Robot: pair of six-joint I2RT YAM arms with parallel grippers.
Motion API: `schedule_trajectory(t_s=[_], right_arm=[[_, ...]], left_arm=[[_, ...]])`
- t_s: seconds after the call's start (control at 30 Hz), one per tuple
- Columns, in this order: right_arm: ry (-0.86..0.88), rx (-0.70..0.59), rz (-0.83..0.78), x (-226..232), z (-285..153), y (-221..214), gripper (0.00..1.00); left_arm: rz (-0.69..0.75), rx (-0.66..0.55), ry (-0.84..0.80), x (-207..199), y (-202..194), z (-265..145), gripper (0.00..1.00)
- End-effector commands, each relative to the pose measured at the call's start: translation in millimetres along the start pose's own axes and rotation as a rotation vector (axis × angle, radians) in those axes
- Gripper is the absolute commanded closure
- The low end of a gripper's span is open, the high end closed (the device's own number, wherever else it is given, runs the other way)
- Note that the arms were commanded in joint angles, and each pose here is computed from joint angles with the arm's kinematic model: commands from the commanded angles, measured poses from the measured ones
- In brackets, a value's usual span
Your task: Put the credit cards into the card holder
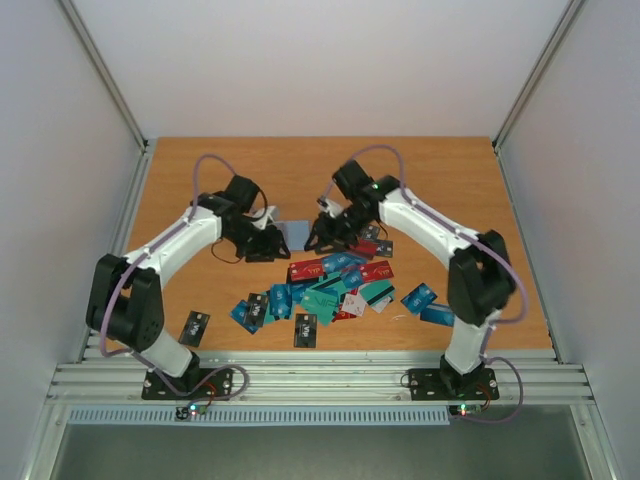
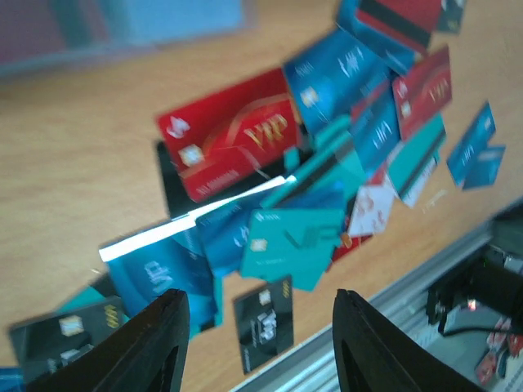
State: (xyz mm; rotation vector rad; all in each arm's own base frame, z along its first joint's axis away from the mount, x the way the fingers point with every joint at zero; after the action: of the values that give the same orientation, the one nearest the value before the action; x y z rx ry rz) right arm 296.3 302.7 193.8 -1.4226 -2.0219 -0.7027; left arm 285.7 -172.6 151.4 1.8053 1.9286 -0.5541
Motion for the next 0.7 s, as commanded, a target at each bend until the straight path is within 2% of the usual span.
schedule_trajectory(t_s=[0.0,0.4,0.67], right_arm=[[0.02,-0.088,0.063,-12,-2,-31,0.64],[0.025,-0.143,0.172,-37,-20,-126,0.59],[0.048,-0.1,0.216,-43,-9,-166,0.59]], left_arm=[[0.052,0.054,0.038,-14,-34,6,0.5],[0.111,0.188,0.061,-19,-91,69,0.58],[0.173,0.243,0.062,-21,-92,100,0.61]])
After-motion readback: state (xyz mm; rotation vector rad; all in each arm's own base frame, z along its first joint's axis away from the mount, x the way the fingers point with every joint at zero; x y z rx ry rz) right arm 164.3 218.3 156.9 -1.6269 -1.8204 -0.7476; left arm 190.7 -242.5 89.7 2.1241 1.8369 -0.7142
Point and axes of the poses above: each gripper's point midway between its finger pads, its own z axis out along the fingers, its own x axis along the line the jaws close on, y = z × x, the point moved 4 cm from there along -z, back along the fingers, and after that the axes turned 7 degrees about -z, right-handed, at the moved point
